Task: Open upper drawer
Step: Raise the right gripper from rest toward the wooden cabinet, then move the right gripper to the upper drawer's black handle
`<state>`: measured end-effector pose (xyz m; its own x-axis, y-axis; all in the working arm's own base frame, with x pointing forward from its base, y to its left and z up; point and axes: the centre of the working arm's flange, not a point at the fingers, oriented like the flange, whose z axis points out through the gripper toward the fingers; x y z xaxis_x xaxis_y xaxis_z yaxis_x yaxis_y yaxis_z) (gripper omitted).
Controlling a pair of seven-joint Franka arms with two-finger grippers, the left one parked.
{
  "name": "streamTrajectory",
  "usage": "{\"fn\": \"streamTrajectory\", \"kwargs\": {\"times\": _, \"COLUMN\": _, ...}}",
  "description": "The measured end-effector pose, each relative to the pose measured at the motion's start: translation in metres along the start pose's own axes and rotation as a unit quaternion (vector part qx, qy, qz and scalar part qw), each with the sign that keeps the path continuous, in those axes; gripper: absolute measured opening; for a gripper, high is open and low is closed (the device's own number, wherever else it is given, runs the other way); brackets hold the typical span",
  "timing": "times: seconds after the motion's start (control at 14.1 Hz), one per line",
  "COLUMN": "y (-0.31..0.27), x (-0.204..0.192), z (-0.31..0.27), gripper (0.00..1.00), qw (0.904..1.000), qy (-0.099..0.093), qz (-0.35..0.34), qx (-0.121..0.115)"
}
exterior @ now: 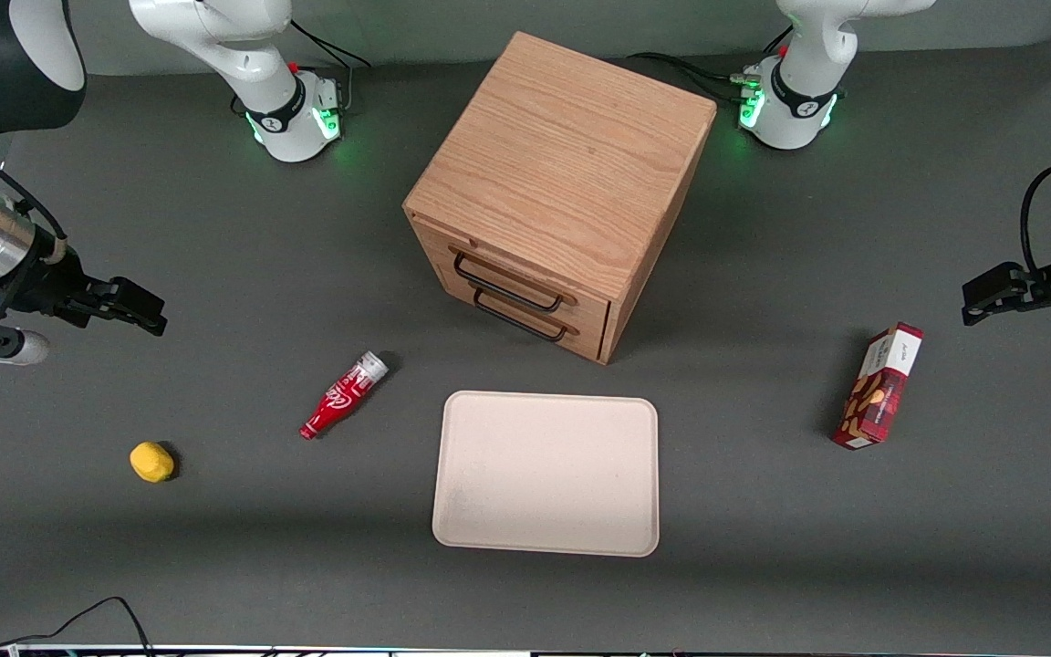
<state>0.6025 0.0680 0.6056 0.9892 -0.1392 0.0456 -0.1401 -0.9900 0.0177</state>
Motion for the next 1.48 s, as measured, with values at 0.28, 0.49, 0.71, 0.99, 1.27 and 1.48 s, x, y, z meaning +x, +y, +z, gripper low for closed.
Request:
{"fn": "streamTrajectory", "kwargs": {"times": 0.28, "y": -0.003, "x": 0.001, "z": -0.005, "gripper": 1.0, "qw": 1.0, "qy": 0.006, "qz": -0.003, "qx": 0.002}}
{"fn": "streamTrajectory", "kwargs": {"times": 0.49, "y": -0.026, "x": -0.004, "z": -0.007, "gripper": 1.0, "qw": 0.9997, "qy": 0.008, "qz": -0.023, "qx": 0.004}}
{"fn": "streamTrajectory", "kwargs": {"times": 0.71, "y": -0.072, "x": -0.02, "z": -0.009, "gripper": 1.0, "qw": 0.997, "qy": 0.007, "qz": -0.077, "qx": 0.006}}
{"fn": "streamTrajectory", "kwargs": {"times": 0.99, "y": -0.127, "x": -0.044, "z": -0.006, "gripper": 1.0, "qw": 0.9682, "qy": 0.001, "qz": -0.25, "qx": 0.006}}
{"fn": "streamTrajectory", "kwargs": {"times": 1.27, "y": -0.198, "x": -0.075, "z": 0.013, "gripper": 1.0, "qw": 0.9394, "qy": -0.017, "qz": -0.342, "qx": 0.015}}
{"fn": "streamTrajectory", "kwargs": {"times": 1.48, "y": -0.252, "x": -0.087, "z": 0.038, "gripper": 1.0, "qw": 0.8988, "qy": -0.025, "qz": -0.437, "qx": 0.022}}
